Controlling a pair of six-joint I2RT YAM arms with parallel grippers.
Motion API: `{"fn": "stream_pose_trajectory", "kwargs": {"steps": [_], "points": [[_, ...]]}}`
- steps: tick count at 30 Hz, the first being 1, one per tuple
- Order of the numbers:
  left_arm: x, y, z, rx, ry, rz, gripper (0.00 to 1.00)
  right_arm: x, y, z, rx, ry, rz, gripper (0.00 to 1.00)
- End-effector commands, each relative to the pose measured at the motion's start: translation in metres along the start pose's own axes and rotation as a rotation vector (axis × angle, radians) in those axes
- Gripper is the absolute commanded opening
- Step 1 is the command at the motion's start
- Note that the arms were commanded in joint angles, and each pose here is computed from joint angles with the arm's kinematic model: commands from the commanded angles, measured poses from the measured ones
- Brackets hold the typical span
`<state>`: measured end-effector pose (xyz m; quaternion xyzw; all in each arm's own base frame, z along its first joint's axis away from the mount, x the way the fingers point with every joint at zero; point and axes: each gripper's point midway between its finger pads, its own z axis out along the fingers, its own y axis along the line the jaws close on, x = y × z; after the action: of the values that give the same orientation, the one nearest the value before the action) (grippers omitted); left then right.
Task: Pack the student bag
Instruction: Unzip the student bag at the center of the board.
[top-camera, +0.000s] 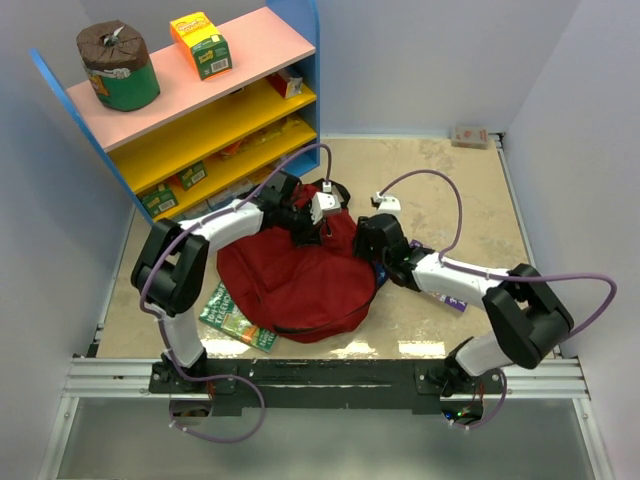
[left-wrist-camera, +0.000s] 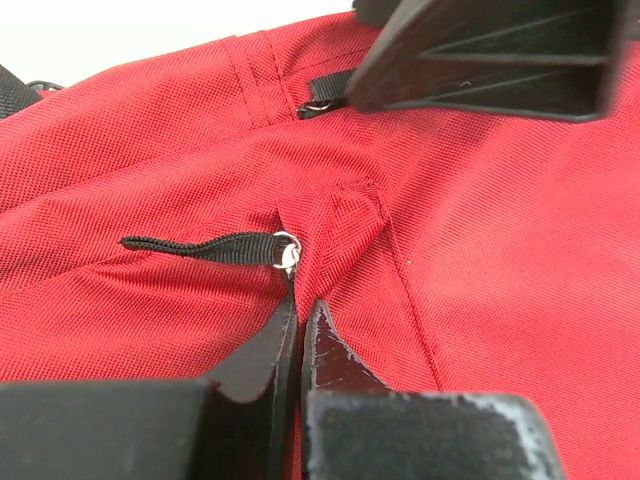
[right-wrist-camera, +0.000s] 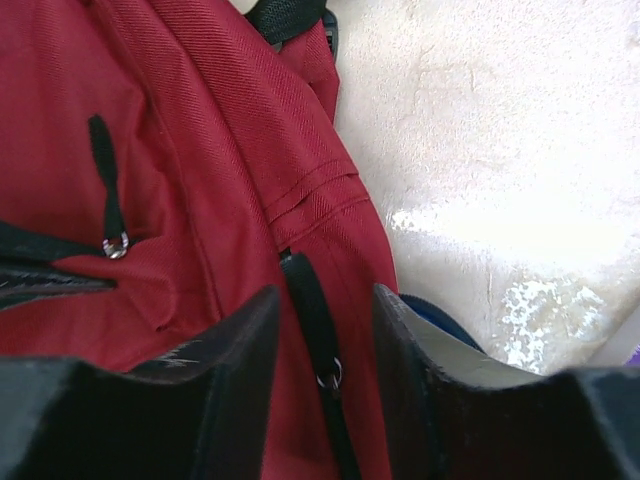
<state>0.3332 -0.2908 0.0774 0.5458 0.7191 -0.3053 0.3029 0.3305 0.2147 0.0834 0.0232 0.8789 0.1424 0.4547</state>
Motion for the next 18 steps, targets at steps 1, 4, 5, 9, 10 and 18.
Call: {"fn": "stream_pose_trajectory", "kwargs": {"steps": [1,4,5,9,10,18], "points": [[-0.017,-0.010,-0.010,0.000,-0.036,0.058,0.00,-0.020,0.014,0.011,-0.035,-0.039,-0.010,0.40],[-0.018,-0.011,-0.011,-0.004,-0.040,0.061,0.00,-0.020,0.020,0.017,-0.040,-0.021,-0.024,0.31],[-0.019,-0.012,-0.011,-0.005,-0.042,0.063,0.00,-0.019,0.020,0.019,-0.039,-0.013,-0.027,0.29],[-0.018,-0.012,-0.011,-0.008,-0.048,0.062,0.00,-0.016,0.023,0.018,-0.061,0.001,-0.037,0.20],[-0.017,-0.012,-0.010,-0.007,-0.045,0.059,0.00,-0.016,0.024,0.018,-0.066,0.001,-0.044,0.12],[-0.016,-0.011,-0.009,-0.016,-0.056,0.054,0.00,-0.035,0.019,0.004,-0.026,-0.037,-0.047,0.00]]}}
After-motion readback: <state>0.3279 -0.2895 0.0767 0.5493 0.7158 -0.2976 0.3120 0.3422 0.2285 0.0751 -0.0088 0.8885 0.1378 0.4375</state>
